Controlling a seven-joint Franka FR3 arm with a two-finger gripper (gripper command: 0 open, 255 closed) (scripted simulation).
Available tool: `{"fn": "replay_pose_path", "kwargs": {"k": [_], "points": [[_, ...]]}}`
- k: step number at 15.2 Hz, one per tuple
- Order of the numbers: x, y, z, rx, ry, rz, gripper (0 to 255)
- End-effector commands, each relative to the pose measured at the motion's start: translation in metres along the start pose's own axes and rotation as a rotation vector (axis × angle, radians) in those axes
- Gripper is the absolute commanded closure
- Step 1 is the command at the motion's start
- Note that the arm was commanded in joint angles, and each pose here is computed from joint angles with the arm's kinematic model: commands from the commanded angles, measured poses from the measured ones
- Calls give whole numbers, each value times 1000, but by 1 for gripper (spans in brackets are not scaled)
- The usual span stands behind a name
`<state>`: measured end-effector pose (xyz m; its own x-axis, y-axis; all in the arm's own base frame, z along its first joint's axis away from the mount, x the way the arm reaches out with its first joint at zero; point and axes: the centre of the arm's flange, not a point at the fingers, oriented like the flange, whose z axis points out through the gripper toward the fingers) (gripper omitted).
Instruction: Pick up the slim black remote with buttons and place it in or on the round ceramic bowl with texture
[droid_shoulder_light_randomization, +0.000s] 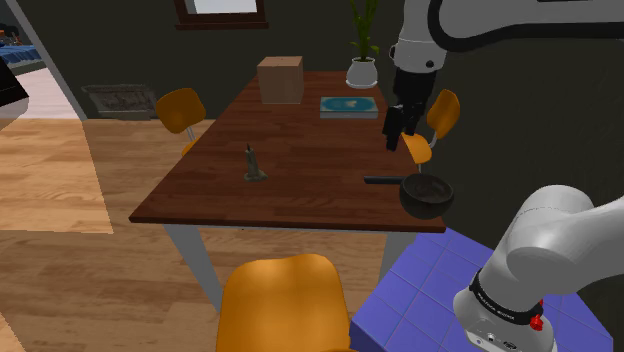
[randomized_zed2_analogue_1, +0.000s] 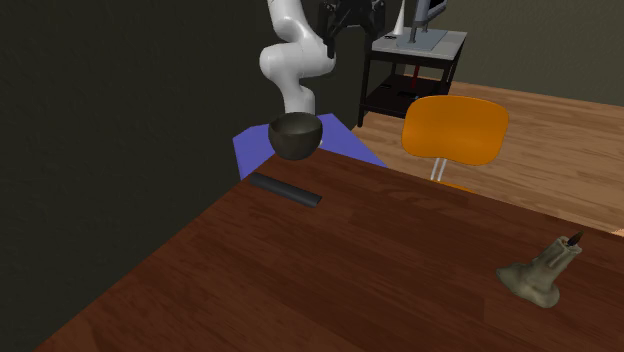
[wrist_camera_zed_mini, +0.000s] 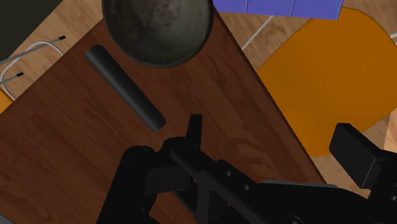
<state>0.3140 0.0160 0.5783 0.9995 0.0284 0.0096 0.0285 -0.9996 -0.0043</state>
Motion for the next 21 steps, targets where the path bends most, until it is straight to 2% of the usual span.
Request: {"fn": "replay_pose_path", "kwargs": {"k": [1,11,21], "points": [[0,0,0,0,0,0,0],[23,79,99,-34,10,-257,0],[66,152,195,-67,20,-514,0]]}}
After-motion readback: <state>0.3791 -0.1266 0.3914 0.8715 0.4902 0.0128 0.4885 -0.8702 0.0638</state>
